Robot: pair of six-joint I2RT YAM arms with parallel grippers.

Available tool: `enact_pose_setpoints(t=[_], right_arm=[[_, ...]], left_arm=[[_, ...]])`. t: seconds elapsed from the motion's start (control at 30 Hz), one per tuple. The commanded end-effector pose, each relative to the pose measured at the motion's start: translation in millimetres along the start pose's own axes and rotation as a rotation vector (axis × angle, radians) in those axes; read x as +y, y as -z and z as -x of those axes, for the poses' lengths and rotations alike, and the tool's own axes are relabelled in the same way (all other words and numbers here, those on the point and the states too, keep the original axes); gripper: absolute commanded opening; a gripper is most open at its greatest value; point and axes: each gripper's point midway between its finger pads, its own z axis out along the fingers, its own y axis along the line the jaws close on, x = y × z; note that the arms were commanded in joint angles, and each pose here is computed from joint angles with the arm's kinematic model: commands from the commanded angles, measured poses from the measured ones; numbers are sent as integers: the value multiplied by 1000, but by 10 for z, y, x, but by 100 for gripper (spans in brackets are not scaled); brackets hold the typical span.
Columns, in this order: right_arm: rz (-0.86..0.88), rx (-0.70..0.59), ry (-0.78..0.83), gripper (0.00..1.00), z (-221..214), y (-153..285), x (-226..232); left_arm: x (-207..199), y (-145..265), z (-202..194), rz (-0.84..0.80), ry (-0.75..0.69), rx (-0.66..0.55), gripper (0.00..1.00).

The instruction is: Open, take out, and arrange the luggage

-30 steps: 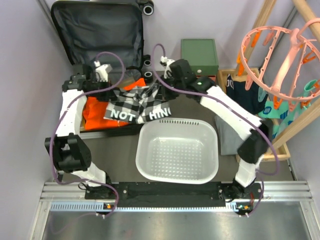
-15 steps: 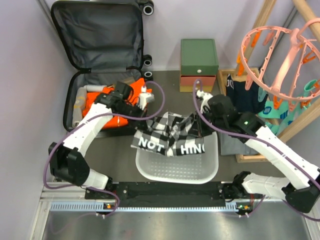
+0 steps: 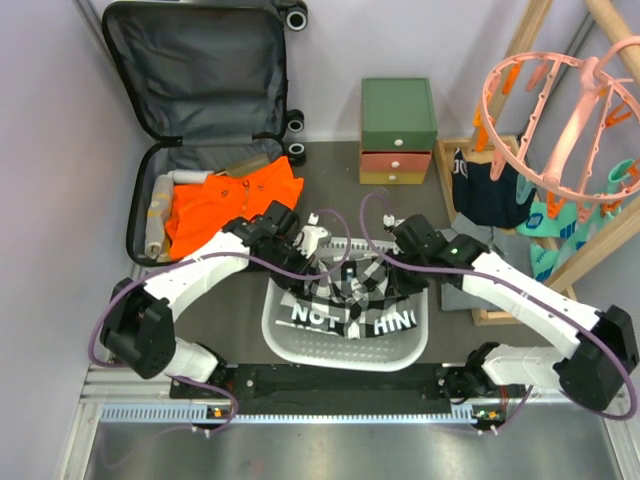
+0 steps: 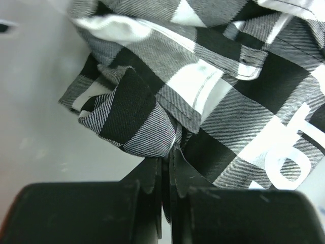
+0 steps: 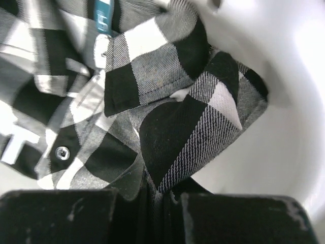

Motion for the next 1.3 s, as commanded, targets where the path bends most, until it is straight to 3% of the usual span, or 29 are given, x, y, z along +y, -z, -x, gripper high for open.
enact_pose_setpoints(t=[0.0,0.2,0.3,0.33,0.47,0.57,0.77,0.9,0.93,1.07,1.27], right_arm=[[-66,-16,11,0,89,-271,-129],[-130,1,4,2,124,-415,-220],[-162,0,18,23,152,-351,-242],[-177,-2,25,34,158,-325,-251],[-240,-17,100,48,183,-198,-203],[-273,-7,137,52,199,-136,-148],[-349,-86,183,51,444,140,-88],[-396,-204,177,44,692,323,-120],[-409,-214,174,39,726,312,-160],[-361,-191,154,27,767,91,-151],[-404,-179,97,24,812,-165,-406]], left_arm=[[348,33,-4,194,-1,-21,0],[466,25,-43,252,-10,-15,0],[416,70,-31,230,-17,3,18],[401,93,-17,227,-16,6,29],[404,250,117,255,-46,-13,49],[461,393,207,314,-50,-15,53],[352,705,453,324,-95,-69,50],[504,956,543,464,-103,-105,42],[681,1035,499,570,-98,-82,34],[851,950,318,639,-92,-17,15],[828,677,109,560,-60,67,12]])
